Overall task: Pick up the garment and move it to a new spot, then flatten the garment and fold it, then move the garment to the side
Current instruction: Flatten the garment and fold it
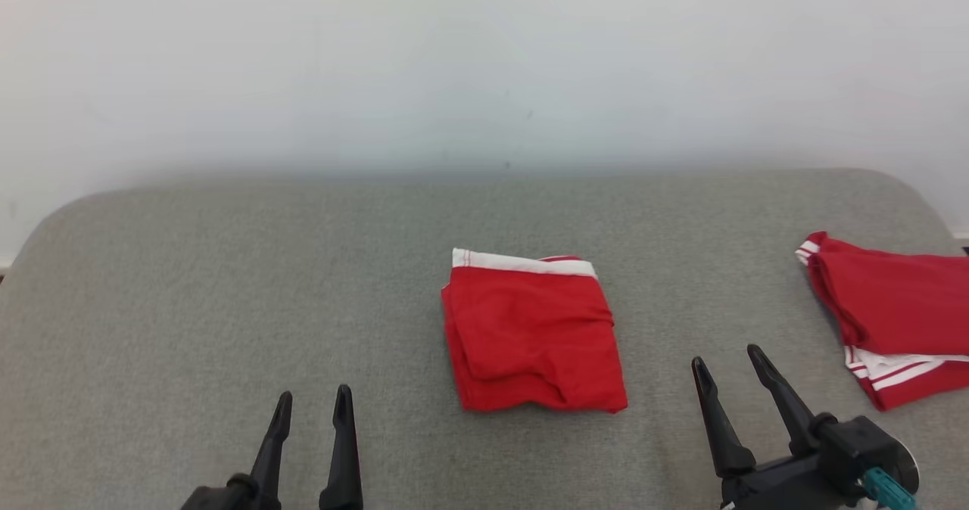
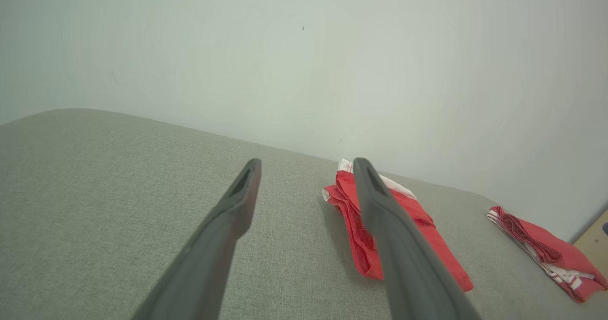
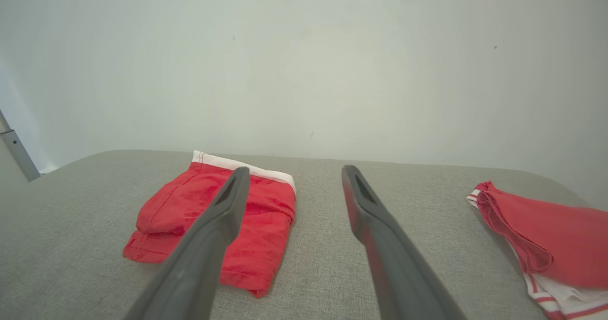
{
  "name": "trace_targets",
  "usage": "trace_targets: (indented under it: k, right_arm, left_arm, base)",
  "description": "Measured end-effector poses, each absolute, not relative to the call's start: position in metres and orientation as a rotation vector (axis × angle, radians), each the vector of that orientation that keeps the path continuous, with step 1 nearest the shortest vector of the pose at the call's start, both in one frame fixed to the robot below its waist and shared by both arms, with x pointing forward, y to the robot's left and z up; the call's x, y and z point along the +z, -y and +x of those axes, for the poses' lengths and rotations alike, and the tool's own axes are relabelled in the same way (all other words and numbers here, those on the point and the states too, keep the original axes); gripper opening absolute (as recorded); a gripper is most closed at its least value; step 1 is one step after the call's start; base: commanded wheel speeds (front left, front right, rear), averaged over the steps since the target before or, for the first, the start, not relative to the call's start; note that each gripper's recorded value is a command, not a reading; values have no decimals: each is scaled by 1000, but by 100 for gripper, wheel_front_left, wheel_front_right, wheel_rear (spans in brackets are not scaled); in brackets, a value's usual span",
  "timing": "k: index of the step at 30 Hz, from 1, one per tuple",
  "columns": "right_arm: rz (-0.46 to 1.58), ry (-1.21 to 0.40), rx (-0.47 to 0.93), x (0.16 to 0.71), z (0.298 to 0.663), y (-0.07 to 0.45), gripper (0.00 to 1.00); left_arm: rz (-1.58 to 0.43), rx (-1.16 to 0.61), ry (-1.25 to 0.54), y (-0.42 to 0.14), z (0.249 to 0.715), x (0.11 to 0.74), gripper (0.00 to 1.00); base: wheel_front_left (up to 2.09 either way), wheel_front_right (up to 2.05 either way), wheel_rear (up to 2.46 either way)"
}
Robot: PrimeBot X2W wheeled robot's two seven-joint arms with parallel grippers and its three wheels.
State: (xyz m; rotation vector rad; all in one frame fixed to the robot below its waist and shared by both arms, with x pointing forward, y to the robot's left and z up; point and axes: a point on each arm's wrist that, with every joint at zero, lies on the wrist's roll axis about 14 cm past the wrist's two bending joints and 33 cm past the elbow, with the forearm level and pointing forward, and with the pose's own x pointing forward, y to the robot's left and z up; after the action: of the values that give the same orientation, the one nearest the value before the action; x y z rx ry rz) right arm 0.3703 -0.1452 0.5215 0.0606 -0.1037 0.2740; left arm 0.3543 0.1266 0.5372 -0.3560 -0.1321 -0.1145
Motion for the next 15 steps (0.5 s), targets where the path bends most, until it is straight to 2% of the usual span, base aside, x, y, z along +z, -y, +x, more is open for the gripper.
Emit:
trace_targets:
  k: [15]
  right_arm:
    - [86,132,177,525,332,172,100]
  left_arm:
    - [-207,-136,101,-131,334,518,100]
  base:
    - [0,0,0]
